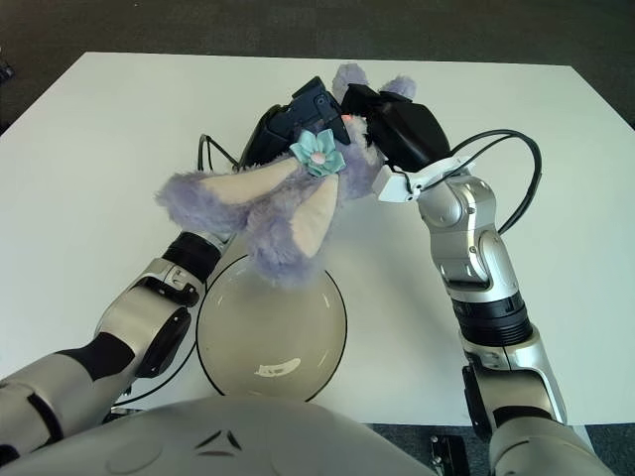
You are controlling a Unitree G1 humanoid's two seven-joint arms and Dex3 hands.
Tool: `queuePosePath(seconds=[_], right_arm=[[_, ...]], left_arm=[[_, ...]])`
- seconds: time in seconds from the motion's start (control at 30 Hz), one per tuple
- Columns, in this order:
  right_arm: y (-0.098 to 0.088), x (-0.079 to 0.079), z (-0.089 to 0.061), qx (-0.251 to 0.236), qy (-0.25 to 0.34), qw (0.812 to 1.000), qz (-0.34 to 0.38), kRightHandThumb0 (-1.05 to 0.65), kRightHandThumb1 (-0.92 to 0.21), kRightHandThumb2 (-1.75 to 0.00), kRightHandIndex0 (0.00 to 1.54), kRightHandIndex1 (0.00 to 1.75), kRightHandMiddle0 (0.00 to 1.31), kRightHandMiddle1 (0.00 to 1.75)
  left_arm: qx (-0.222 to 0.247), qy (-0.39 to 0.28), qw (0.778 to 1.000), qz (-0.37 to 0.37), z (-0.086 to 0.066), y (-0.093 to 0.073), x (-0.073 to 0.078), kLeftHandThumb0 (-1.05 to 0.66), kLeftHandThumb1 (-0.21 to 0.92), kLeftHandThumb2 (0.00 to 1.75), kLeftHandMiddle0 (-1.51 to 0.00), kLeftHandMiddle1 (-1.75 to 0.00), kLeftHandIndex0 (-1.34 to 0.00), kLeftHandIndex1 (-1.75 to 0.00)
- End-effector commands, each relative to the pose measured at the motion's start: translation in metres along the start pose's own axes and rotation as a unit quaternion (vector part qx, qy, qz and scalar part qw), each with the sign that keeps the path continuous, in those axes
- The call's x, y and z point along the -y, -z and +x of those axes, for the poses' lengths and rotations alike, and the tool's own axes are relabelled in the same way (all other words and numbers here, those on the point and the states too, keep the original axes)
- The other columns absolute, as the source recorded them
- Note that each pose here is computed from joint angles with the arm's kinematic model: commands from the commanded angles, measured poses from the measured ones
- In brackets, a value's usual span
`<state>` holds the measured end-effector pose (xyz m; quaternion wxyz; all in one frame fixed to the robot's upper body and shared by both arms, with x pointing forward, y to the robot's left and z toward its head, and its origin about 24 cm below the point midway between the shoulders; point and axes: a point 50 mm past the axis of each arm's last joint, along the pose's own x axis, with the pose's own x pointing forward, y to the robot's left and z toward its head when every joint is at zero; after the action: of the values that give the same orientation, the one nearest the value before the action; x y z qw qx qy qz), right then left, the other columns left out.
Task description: Put the doll into the plate.
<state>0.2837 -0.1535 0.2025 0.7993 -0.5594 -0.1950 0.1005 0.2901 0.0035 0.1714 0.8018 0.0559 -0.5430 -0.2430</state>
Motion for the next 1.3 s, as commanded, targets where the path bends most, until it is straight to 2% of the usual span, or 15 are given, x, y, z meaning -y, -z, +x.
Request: queuePosePath(seconds=[0.0,0.13,0.23,0.33,0.5,0.7,0.83,1.0,1.03,1.13,1.23,1.27], right_arm=[[-0.013,0.016,0.009,-0.012,0.007,1.000,-0.021,0.00,-0.39,-1.16,0.48,1.58,0.53,1.70],[-0.015,0.019,0.010,-0.026,-0.003,0.999,-0.031,0.00,-0.30,-1.26,0.53,1.58,0.62,1.67],[-0.015,0.022,0.010,-0.030,-0.019,0.998,-0.045,0.00,-0.25,-1.34,0.54,1.64,0.65,1.66],[-0.012,0.025,0.010,-0.035,-0.028,0.998,-0.052,0.00,-0.19,-1.40,0.56,1.71,0.72,1.58],[-0.006,0.027,0.008,-0.038,-0.021,0.998,-0.047,0.00,-0.13,-1.47,0.61,1.74,0.73,1.58],[-0.004,0.028,0.008,-0.030,-0.001,0.998,-0.047,0.00,-0.12,-1.51,0.71,1.75,0.63,1.64],[-0.003,0.030,0.006,-0.021,0.024,0.999,-0.033,0.00,-0.23,-1.41,0.63,1.73,0.50,1.72],[-0.001,0.030,-0.001,-0.007,0.060,0.998,0.009,0.00,-0.33,-1.29,0.56,1.70,0.42,1.74],[0.000,0.031,-0.002,-0.006,0.066,0.998,0.014,0.00,-0.38,-1.22,0.53,1.69,0.39,1.73],[0.002,0.031,-0.004,-0.007,0.077,0.997,0.016,0.27,-0.50,-1.00,0.53,1.62,0.21,1.66],[0.004,0.032,-0.005,-0.007,0.086,0.996,0.017,0.35,-0.57,-0.87,0.52,1.58,0.15,1.60],[0.004,0.033,-0.005,-0.007,0.088,0.996,0.018,0.22,-0.37,-1.03,0.40,1.52,0.14,1.57]], left_arm=[[0.005,0.000,1.000,0.001,0.002,0.001,-0.001,0.00,-0.05,1.69,-0.89,-1.61,-0.70,-1.75],[-0.002,-0.014,1.000,-0.015,0.002,0.003,-0.002,0.00,-0.06,1.70,-0.91,-1.62,-0.70,-1.75],[-0.014,-0.023,0.999,-0.032,0.000,0.005,-0.003,0.00,-0.08,1.72,-0.92,-1.63,-0.70,-1.75],[-0.022,-0.028,0.998,-0.046,-0.001,0.007,-0.004,0.00,-0.08,1.74,-0.92,-1.66,-0.70,-1.75],[-0.030,-0.044,0.997,-0.061,0.000,0.009,-0.008,0.00,-0.08,1.74,-0.92,-1.68,-0.69,-1.75],[-0.040,-0.053,0.996,-0.066,0.000,0.012,-0.015,0.00,-0.08,1.74,-0.93,-1.67,-0.68,-1.75],[-0.044,-0.058,0.996,-0.055,0.000,0.014,-0.022,0.00,-0.08,1.74,-0.93,-1.68,-0.68,-1.75],[-0.050,-0.069,0.996,-0.027,0.000,0.018,-0.033,0.00,-0.07,1.74,-0.92,-1.70,-0.66,-1.75],[-0.052,-0.069,0.996,-0.020,0.001,0.019,-0.035,0.00,-0.06,1.74,-0.91,-1.70,-0.66,-1.75],[-0.056,-0.070,0.996,-0.004,0.001,0.021,-0.040,0.00,-0.07,1.74,-0.91,-1.72,-0.66,-1.75],[-0.060,-0.071,0.996,0.013,0.001,0.023,-0.043,0.00,-0.07,1.75,-0.91,-1.72,-0.66,-1.75],[-0.062,-0.071,0.995,0.018,0.001,0.024,-0.043,0.00,-0.07,1.75,-0.91,-1.72,-0.66,-1.75]])
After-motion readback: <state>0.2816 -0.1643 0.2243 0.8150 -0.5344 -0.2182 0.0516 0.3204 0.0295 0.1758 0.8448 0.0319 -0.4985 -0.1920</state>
